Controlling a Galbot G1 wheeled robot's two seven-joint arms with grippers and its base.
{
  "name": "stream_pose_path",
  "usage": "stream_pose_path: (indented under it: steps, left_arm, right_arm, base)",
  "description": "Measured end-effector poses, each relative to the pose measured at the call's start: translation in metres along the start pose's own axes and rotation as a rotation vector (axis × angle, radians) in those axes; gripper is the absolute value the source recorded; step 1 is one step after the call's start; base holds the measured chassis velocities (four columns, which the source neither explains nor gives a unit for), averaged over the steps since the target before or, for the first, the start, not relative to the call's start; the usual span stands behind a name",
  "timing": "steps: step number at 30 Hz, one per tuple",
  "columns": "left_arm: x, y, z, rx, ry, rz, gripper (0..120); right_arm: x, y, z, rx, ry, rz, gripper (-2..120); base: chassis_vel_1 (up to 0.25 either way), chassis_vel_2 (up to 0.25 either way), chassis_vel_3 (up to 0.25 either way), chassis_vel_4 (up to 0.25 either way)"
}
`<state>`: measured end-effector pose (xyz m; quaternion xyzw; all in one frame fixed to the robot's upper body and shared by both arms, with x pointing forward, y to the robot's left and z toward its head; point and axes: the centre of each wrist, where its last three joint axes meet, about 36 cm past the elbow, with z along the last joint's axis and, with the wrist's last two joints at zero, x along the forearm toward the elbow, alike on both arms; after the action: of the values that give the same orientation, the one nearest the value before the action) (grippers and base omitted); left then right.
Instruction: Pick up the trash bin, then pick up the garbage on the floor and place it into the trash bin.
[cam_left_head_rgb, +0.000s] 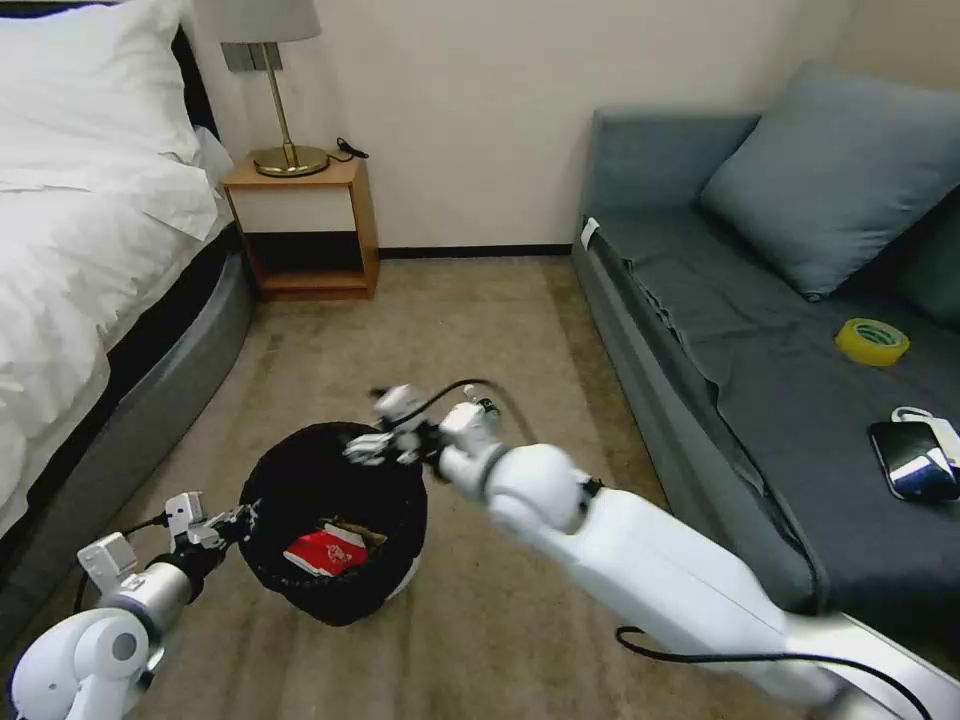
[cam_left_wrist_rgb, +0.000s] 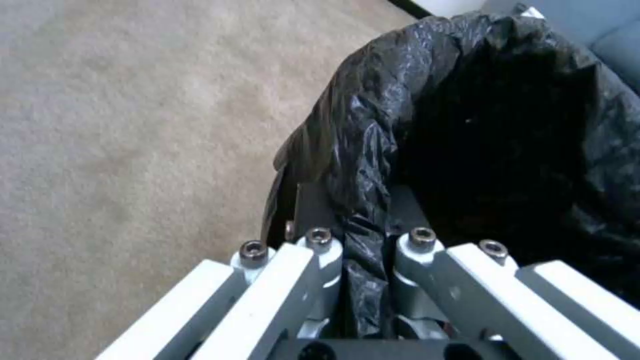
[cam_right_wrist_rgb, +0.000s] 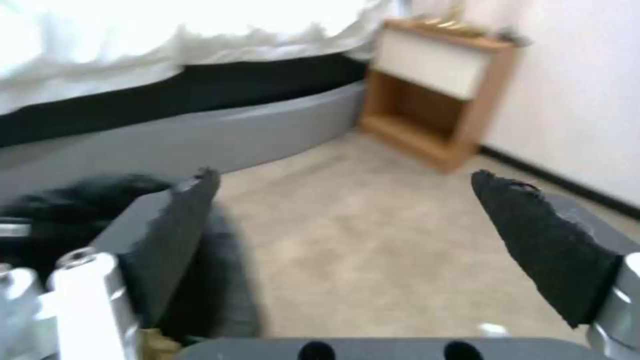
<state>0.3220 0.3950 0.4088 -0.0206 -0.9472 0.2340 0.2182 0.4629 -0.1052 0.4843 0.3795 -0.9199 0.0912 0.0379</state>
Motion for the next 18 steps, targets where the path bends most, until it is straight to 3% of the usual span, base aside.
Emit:
stream_pose_path:
  steps: [5,6,11,18]
  left_arm:
    - [0.001,-0.007,0.002,-0.011,-0.019,-0.015,4]
    - [0.002,-0.009,0.002,-0.012,-0.026,-0.016,4]
    - [0.003,-0.012,-0.001,-0.017,-0.034,-0.012,4]
    - [0.002,-0.015,0.002,-0.012,-0.039,-0.015,4]
  right_arm:
    - [0.053,-0.030,0.021,0.038,-0.004,0.120,100]
    - [0.076,-0.035,0.029,0.078,0.006,0.173,100]
    - [0.115,-0.036,0.040,0.131,0.031,0.260,100]
    - [0.142,-0.033,0.044,0.119,0.024,0.345,100]
  base:
    - [0.000,0.000,0.000,0.000]
    - [0.000,0.000,0.000,0.000]
    - [0.000,0.000,0.000,0.000]
    - [0.000,0.000,0.000,0.000]
